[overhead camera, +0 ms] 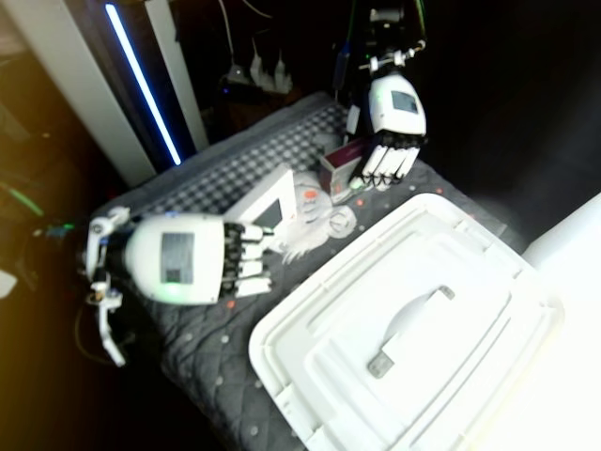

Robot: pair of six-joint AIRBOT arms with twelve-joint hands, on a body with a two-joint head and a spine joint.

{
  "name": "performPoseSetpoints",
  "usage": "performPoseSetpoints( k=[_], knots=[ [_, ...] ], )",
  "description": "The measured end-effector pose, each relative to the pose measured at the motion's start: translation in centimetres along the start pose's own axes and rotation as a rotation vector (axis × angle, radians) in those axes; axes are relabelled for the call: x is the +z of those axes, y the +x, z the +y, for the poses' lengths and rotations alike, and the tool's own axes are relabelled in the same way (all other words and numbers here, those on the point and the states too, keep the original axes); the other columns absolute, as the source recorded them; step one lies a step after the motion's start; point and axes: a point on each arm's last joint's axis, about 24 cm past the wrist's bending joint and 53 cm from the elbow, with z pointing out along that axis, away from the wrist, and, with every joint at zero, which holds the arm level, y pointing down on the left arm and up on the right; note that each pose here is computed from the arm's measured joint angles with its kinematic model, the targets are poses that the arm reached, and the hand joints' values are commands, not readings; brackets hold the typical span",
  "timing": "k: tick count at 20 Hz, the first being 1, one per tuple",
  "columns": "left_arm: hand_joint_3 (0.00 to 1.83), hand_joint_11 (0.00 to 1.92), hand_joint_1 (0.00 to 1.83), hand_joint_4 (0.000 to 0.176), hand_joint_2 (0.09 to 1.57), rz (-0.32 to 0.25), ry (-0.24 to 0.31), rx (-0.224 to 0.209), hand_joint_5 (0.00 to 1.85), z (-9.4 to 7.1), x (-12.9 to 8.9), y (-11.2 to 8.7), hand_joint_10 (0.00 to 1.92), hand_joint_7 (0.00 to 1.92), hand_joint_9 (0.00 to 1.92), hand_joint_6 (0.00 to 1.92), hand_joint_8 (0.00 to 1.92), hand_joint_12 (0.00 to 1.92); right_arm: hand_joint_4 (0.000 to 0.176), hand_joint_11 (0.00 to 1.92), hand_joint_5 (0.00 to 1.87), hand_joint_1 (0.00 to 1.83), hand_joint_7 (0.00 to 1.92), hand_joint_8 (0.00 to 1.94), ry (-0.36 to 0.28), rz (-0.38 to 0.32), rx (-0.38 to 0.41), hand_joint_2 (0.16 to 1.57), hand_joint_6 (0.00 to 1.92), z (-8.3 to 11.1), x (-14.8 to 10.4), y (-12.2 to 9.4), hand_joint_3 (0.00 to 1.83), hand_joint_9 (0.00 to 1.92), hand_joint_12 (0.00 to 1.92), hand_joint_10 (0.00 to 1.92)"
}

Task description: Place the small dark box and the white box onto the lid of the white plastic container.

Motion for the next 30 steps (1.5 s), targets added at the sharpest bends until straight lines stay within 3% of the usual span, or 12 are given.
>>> performPoseSetpoints(
  k=[2,6,9,11,16,18,20,21,22,23,25,30],
  knots=[
    [0.0,0.89,1.3,0.0,1.02,-0.034,0.02,0.0,1.25,-0.7,0.3,-1.2,1.17,1.18,1.09,0.26,0.94,1.68,0.0,0.72,1.29,1.3,1.29,0.66,-0.027,-0.006,-0.005,1.0,0.29,0.8,-0.2,-0.4,0.0,1.11,1.56,0.95],
    [0.01,0.83,1.29,0.0,1.02,-0.121,0.069,0.012,1.25,-2.3,1.3,-4.9,1.05,1.17,1.01,0.32,0.87,1.52,0.0,1.14,1.35,1.22,1.09,1.38,-0.031,-0.073,-0.018,0.98,0.3,0.9,-1.0,-3.3,0.0,1.07,1.92,1.9],
    [0.0,0.93,1.37,0.0,1.01,-0.177,0.102,0.016,1.17,-3.7,2.4,-7.2,0.88,1.22,1.16,0.52,0.59,1.24,0.0,0.52,1.21,1.27,1.1,0.98,-0.04,-0.123,-0.031,1.05,0.45,1.3,-0.8,-5.4,0.0,0.89,1.8,1.22],
    [0.0,0.92,1.39,0.0,1.02,-0.203,0.101,0.025,1.14,-4.1,3.1,-8.9,0.96,1.18,1.13,0.58,0.63,1.25,0.0,0.85,1.02,1.37,1.17,0.56,-0.071,-0.153,-0.085,1.05,0.85,3.3,0.3,-7.1,0.0,1.07,1.44,1.04],
    [0.0,0.92,1.26,0.0,1.06,-0.282,0.054,0.067,1.08,-3.8,6.4,-14.2,0.79,1.12,1.08,0.71,0.87,1.3,0.0,1.15,1.15,1.3,1.48,0.17,-0.044,-0.219,-0.256,0.99,0.64,5.4,2.8,-11.6,0.0,1.46,1.21,0.44],
    [0.0,1.03,1.28,0.0,1.06,-0.293,0.035,0.052,1.08,-3.9,8.2,-15.5,0.9,1.12,1.17,0.61,0.97,1.39,0.0,1.02,1.0,1.4,1.14,0.66,0.034,-0.244,-0.265,1.05,0.71,3.7,3.7,-13.4,0.0,1.15,1.13,0.97],
    [0.01,0.77,1.18,0.0,1.22,-0.299,0.04,0.064,0.72,-5.2,9.8,-16.7,1.08,0.83,0.81,1.2,1.4,1.57,0.0,0.76,0.89,1.38,1.01,0.95,0.09,-0.285,-0.282,1.11,0.87,3.0,4.8,-16.0,0.0,0.96,1.18,1.22],
    [0.0,0.15,1.16,0.0,1.11,-0.294,0.04,0.069,0.41,-5.9,10.4,-17.1,0.4,0.38,0.37,0.49,0.51,1.09,0.0,0.47,0.71,1.35,0.85,1.21,0.104,-0.312,-0.26,1.2,1.21,2.7,5.1,-17.1,0.0,0.74,1.25,1.48],
    [0.0,0.01,1.14,0.108,1.02,-0.291,0.041,0.067,0.15,-6.3,10.9,-17.3,0.02,0.04,0.04,0.04,0.03,0.13,0.0,0.04,0.3,1.1,0.28,0.16,0.13,-0.321,-0.246,1.12,0.15,2.0,5.1,-17.6,0.0,0.26,0.9,0.28],
    [0.0,0.01,1.14,0.108,1.02,-0.289,0.04,0.07,0.15,-6.5,11.0,-17.3,0.02,0.04,0.04,0.04,0.03,0.13,0.0,0.04,0.3,1.1,0.28,0.16,0.152,-0.311,-0.251,1.12,0.15,1.5,5.1,-17.4,0.0,0.26,0.9,0.28],
    [0.0,0.0,1.07,0.173,0.99,-0.272,0.022,0.071,0.01,-5.9,11.2,-17.0,0.0,0.0,0.0,0.0,0.0,0.0,0.136,0.0,0.03,1.02,0.06,0.02,0.212,-0.293,-0.247,1.07,0.01,-0.3,5.1,-16.9,0.0,0.08,0.39,0.02],
    [0.0,0.02,1.08,0.176,0.94,-0.25,0.016,0.076,0.0,-5.6,11.3,-15.9,0.0,0.0,0.0,0.0,0.0,0.01,0.173,0.0,0.0,0.98,0.0,0.0,0.2,-0.298,-0.248,1.02,0.0,0.0,5.0,-17.1,0.0,0.0,0.26,0.0]
  ],
)
